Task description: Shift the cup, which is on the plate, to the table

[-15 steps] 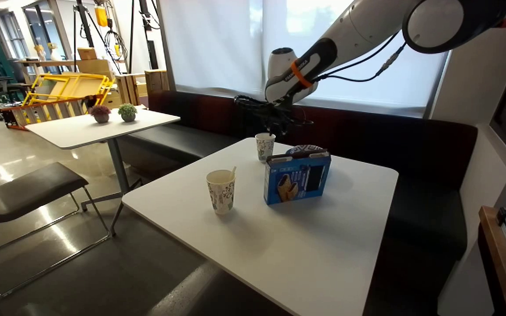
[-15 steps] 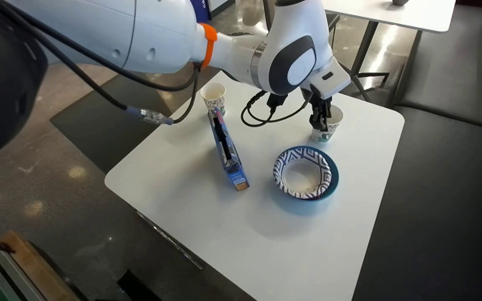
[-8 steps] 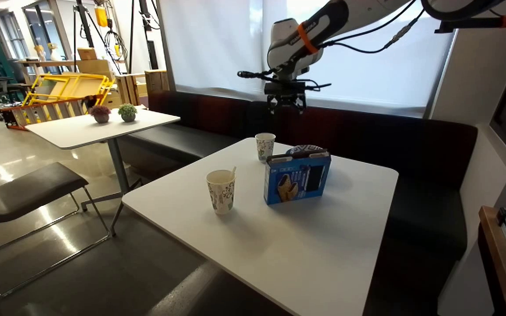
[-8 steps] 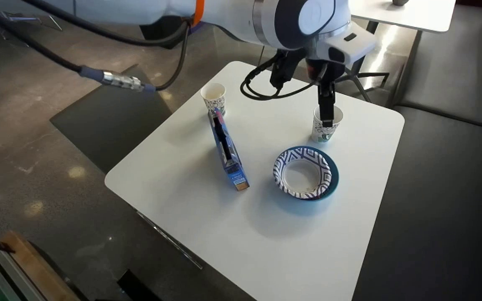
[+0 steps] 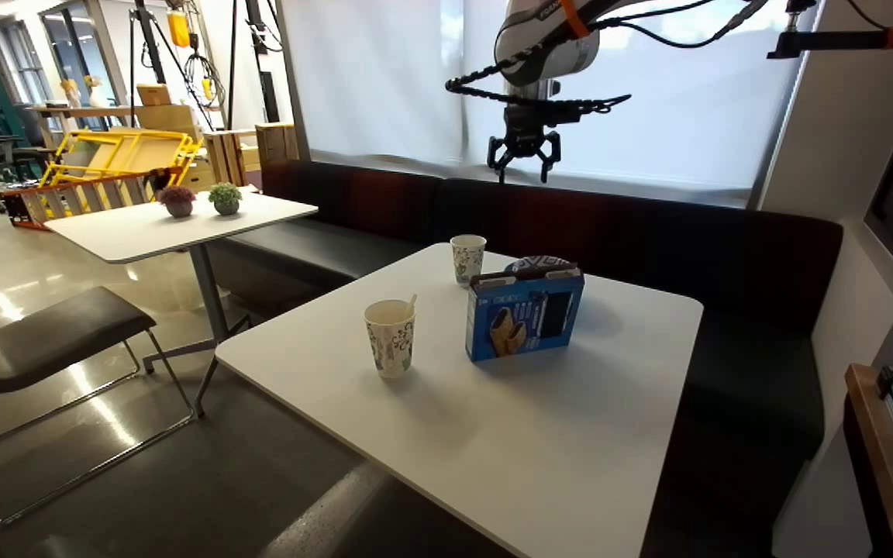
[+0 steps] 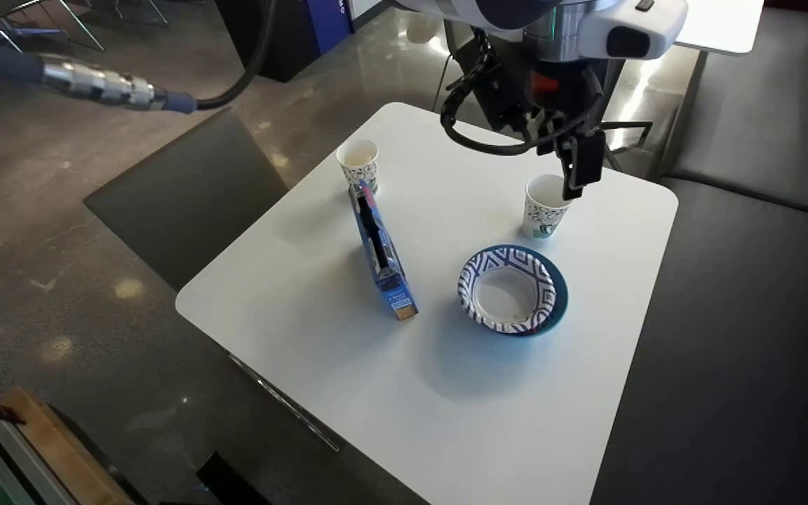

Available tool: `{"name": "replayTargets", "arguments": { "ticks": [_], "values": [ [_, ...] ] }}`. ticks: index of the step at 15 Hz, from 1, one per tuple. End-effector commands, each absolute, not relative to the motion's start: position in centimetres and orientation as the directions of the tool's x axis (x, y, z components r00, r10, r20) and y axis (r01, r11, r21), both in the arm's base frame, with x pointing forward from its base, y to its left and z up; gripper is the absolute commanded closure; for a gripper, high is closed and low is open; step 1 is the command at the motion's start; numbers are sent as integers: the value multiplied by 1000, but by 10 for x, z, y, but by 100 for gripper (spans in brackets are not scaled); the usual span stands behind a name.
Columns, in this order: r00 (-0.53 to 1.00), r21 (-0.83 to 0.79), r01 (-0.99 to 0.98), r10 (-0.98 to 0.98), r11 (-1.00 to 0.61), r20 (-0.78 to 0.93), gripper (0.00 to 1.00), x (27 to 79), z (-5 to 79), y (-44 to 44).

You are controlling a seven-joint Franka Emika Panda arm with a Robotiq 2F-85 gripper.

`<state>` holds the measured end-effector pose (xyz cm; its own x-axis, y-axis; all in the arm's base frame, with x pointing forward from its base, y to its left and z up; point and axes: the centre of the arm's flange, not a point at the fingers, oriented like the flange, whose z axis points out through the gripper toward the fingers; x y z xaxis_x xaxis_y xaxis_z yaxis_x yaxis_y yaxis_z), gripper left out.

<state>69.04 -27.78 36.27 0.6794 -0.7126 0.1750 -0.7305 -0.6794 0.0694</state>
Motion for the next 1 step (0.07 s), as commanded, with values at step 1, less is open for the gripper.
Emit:
{"name": "replayTargets", "arguments": {
  "ticks": [1],
  "values": [
    [692,67,-719,-702,-692,171,0,688,365,-277]
  ]
}}
